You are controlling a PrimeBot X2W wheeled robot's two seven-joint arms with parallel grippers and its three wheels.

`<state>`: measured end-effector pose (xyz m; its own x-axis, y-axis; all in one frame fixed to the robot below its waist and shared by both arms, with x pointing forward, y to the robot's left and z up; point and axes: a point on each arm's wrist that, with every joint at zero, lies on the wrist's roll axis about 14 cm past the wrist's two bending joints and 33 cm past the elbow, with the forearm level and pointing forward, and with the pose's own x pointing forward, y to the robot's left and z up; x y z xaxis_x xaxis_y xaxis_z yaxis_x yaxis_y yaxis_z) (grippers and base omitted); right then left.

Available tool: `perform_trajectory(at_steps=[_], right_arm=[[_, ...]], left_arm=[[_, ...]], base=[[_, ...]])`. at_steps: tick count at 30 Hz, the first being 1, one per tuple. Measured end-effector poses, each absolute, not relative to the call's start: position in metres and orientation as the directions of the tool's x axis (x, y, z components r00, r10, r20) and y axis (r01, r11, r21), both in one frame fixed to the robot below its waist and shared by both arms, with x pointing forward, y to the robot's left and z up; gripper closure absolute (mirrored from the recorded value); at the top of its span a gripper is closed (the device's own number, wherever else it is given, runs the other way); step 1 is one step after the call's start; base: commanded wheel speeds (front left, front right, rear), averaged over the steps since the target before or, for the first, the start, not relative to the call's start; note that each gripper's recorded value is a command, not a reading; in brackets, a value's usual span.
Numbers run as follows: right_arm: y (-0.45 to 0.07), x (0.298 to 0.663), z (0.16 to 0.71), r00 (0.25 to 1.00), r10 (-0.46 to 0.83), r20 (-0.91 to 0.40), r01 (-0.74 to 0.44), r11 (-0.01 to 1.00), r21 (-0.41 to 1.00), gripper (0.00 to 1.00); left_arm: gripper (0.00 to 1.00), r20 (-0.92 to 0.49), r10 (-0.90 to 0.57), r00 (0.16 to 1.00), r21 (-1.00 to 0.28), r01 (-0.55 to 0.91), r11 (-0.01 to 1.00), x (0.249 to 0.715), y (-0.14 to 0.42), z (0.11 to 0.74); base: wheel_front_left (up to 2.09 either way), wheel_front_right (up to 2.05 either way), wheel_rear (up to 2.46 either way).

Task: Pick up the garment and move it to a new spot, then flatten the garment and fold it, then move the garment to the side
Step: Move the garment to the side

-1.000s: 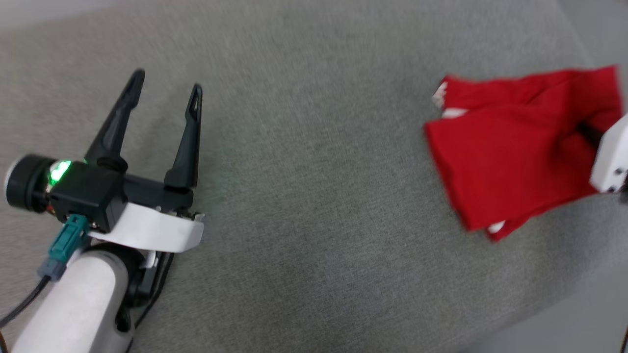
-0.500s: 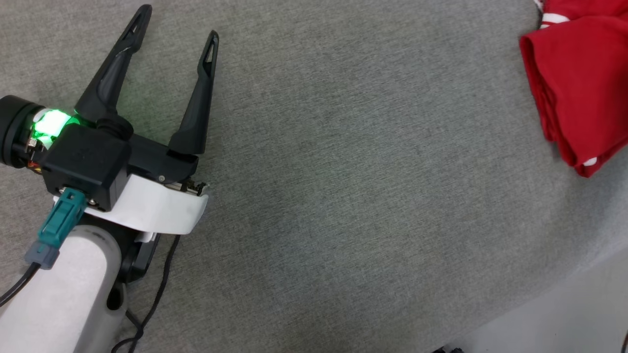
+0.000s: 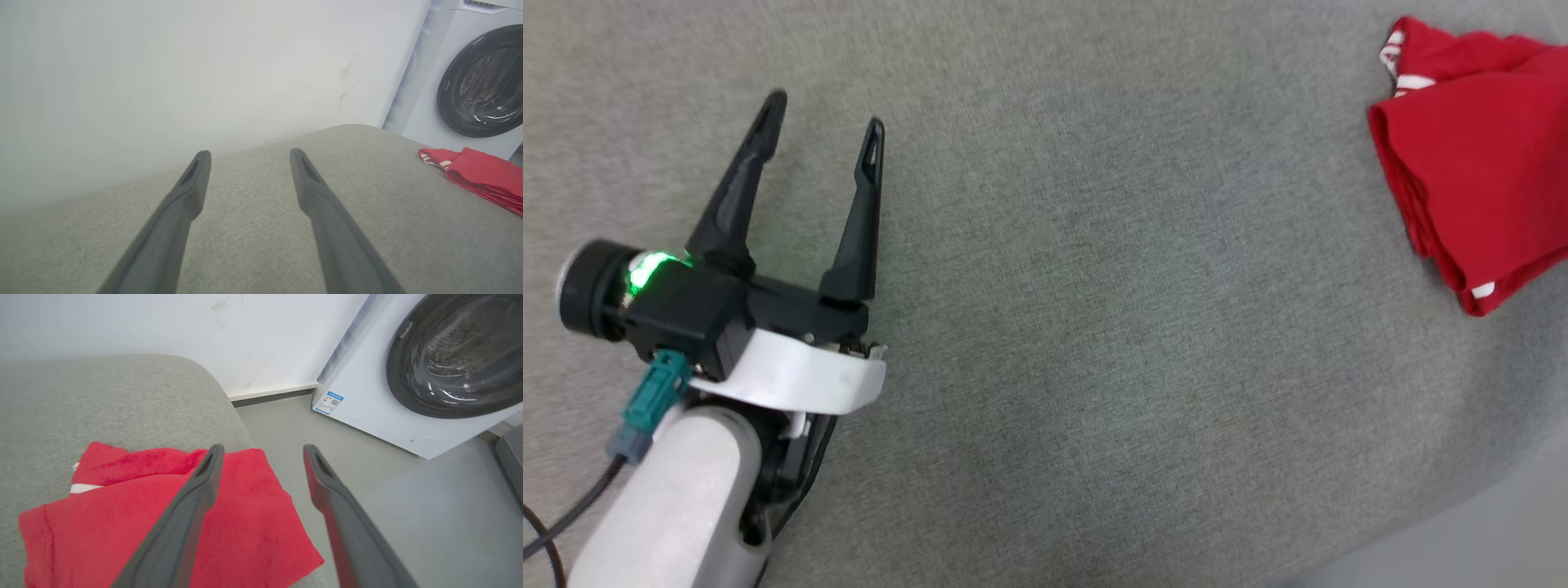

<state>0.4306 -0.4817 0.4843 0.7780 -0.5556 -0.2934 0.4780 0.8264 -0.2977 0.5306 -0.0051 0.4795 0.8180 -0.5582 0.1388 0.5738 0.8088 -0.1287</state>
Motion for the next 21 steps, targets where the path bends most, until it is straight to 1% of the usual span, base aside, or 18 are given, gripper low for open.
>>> perform_trajectory(at_steps=[5,13,17,21], right_arm=[[-0.455,0.420,0.499,0.836,-0.485,-0.256,0.412,0.864,-0.290,0.00],[-0.384,0.400,0.489,0.911,-0.320,-0.262,0.279,0.943,-0.183,0.00],[-0.342,0.403,0.486,0.944,-0.217,-0.248,0.193,0.974,-0.119,0.00],[-0.297,0.411,0.495,0.975,-0.110,-0.194,0.102,0.993,-0.053,0.00]], left_arm=[[0.00,0.133,-0.502,0.855,-0.135,0.517,0.845,0.513,0.013,0.492],[0.00,0.104,-0.369,0.924,-0.138,0.381,0.914,0.476,0.058,0.508],[0.00,0.092,-0.290,0.952,-0.122,0.300,0.946,0.458,0.087,0.513],[0.00,0.094,-0.201,0.975,-0.108,0.210,0.972,0.442,0.120,0.520]], base=[[0.00,0.00,0.00],[0.00,0.00,0.00],[0.00,0.00,0.00],[0.00,0.00,0.00]])
